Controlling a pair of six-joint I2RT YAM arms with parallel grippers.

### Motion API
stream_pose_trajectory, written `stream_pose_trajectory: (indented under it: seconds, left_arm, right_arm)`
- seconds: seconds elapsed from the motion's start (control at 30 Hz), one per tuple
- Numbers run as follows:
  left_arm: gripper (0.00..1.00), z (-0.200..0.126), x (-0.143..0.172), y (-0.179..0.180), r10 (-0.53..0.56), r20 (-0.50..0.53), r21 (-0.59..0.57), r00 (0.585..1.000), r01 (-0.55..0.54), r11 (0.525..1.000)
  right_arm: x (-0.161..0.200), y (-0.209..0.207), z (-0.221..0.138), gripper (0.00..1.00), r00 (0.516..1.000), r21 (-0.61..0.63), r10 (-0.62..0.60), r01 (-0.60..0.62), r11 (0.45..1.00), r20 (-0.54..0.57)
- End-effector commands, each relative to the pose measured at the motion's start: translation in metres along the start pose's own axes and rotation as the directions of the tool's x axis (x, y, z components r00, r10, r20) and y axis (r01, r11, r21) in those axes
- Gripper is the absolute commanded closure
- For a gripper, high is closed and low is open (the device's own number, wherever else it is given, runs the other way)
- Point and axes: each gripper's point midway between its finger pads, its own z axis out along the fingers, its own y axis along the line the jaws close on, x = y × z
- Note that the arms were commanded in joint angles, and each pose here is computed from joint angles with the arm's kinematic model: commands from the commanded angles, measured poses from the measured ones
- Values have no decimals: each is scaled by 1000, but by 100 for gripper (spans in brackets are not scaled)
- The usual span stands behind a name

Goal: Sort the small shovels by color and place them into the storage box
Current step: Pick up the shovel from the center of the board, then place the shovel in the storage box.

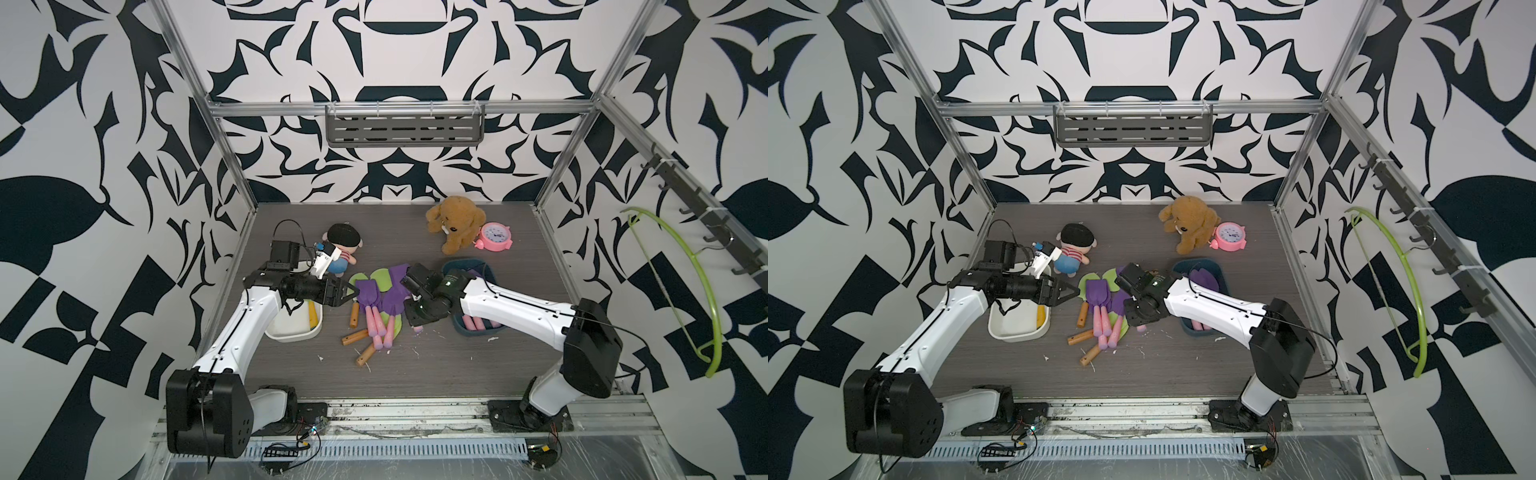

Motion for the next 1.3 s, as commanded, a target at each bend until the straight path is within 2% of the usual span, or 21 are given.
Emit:
stream_pose_trajectory:
  seconds: [0.0,0.23,0.37,0.5,0.83,1.27]
  left_arm:
    - [11,3,-6,-8,7,3,42,1000,-7,999]
    - [12,13,-6,-6,-2,-30,52,1000,3,999]
    - [12,13,-5,-5,-2,-32,44,999,4,999]
    - [12,13,-1,-3,-3,-37,37,999,5,999]
    - [12,15,2,0,-3,-52,25,999,4,1000]
    - [12,17,4,3,-11,-63,23,998,13,1000]
  right_arm:
    - [-10,-47,-30,95,999,115,14,-18,993,31]
    - [-2,-137,-57,94,983,144,184,-182,973,-1]
    - [1,-159,-46,94,979,165,192,-178,970,-70]
    - [3,-171,-30,94,976,207,177,-148,967,-130]
    - [2,-182,4,94,969,230,174,-132,964,-175]
    - [17,-180,23,90,961,205,187,-145,968,-202]
